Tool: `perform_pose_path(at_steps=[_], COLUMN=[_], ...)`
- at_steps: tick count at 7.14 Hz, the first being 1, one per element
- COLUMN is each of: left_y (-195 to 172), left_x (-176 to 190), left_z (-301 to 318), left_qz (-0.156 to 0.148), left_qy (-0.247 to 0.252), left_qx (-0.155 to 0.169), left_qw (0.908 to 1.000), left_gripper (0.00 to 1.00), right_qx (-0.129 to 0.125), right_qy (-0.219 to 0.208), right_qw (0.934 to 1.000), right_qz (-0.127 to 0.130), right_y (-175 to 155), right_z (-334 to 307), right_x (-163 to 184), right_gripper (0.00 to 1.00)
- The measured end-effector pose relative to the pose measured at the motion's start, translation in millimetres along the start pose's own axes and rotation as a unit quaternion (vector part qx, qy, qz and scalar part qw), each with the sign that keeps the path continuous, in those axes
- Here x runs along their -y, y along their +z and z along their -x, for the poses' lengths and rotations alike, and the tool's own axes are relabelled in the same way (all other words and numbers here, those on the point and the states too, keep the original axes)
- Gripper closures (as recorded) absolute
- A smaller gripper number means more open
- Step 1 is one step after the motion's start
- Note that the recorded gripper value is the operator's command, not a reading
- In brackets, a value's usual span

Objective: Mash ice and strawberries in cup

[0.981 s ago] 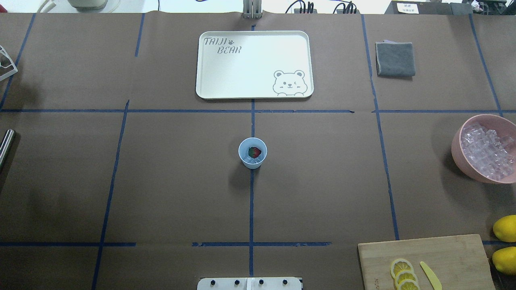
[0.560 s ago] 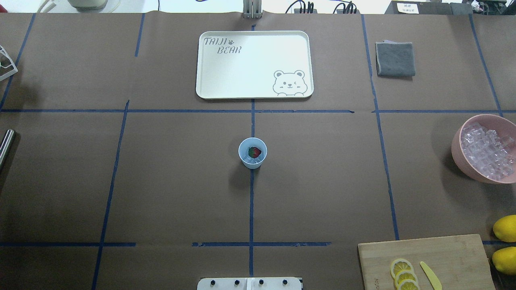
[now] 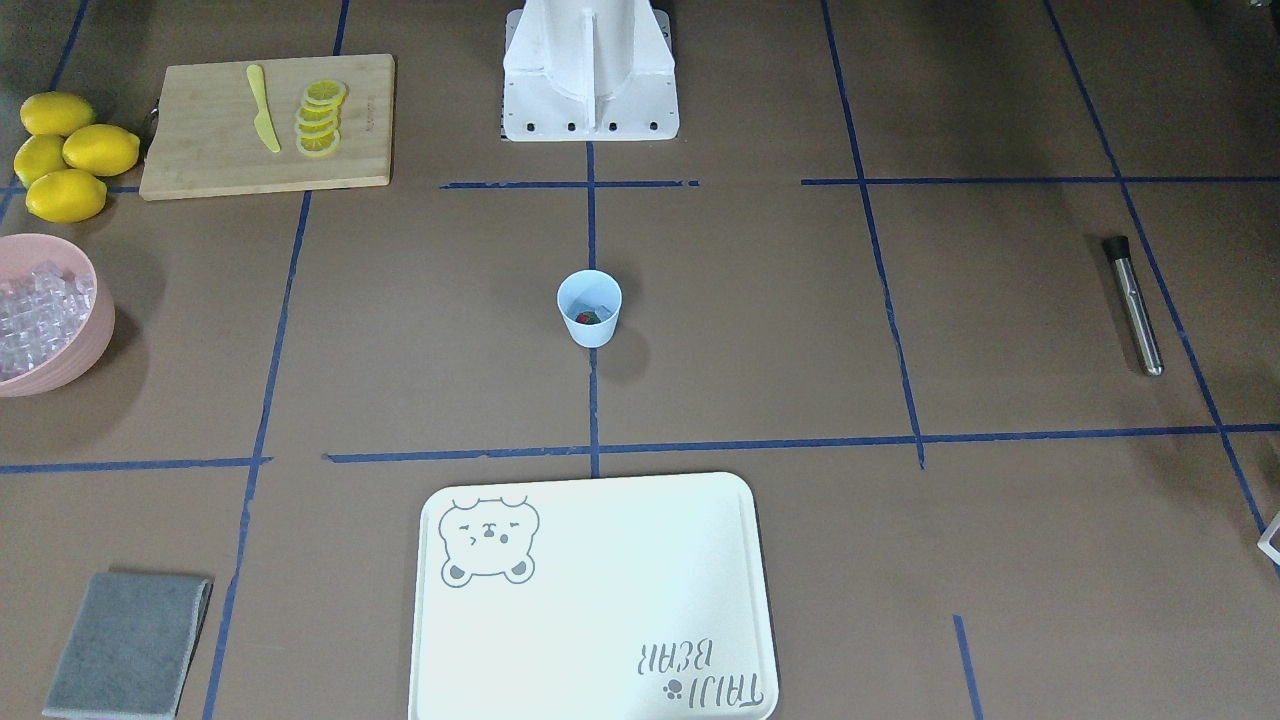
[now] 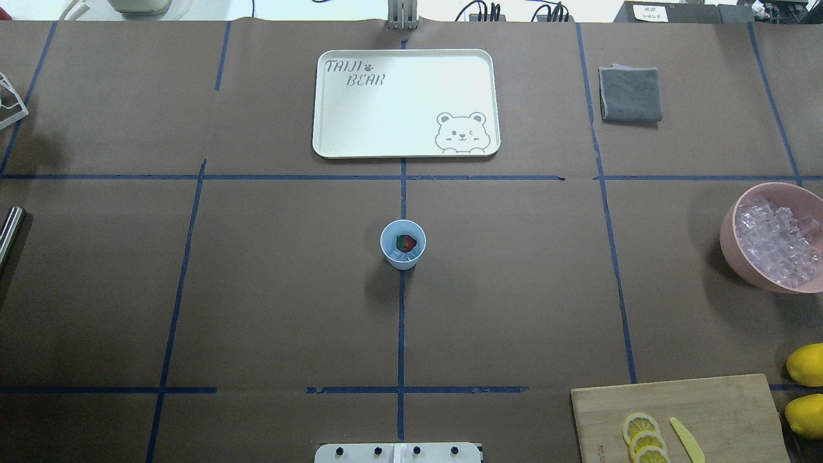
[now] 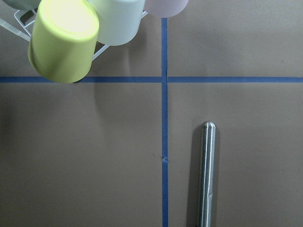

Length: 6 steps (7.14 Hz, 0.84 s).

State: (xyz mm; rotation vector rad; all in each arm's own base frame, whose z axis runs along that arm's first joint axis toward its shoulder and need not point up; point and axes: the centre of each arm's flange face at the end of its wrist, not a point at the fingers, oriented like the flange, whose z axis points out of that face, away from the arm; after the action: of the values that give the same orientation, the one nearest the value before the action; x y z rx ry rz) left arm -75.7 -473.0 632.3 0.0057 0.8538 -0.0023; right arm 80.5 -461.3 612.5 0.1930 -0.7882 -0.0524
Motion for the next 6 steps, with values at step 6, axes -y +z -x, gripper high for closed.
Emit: perform_pose_path(at_steps=[6], left_y=[0.6], left_x=[-0.9], left_z=[1.7], left_qz=[0.000], left_qy=[-0.003], left_qx=[0.003], left_qw=[1.0000], left_gripper=[0.00], right_qx=[0.010], right_qy=[0.024], right_qw=[0.9994], right_qz=[0.022], right_y=[14.5], right_z=[-12.6], right_x=[-6.2], right_gripper=[0.00])
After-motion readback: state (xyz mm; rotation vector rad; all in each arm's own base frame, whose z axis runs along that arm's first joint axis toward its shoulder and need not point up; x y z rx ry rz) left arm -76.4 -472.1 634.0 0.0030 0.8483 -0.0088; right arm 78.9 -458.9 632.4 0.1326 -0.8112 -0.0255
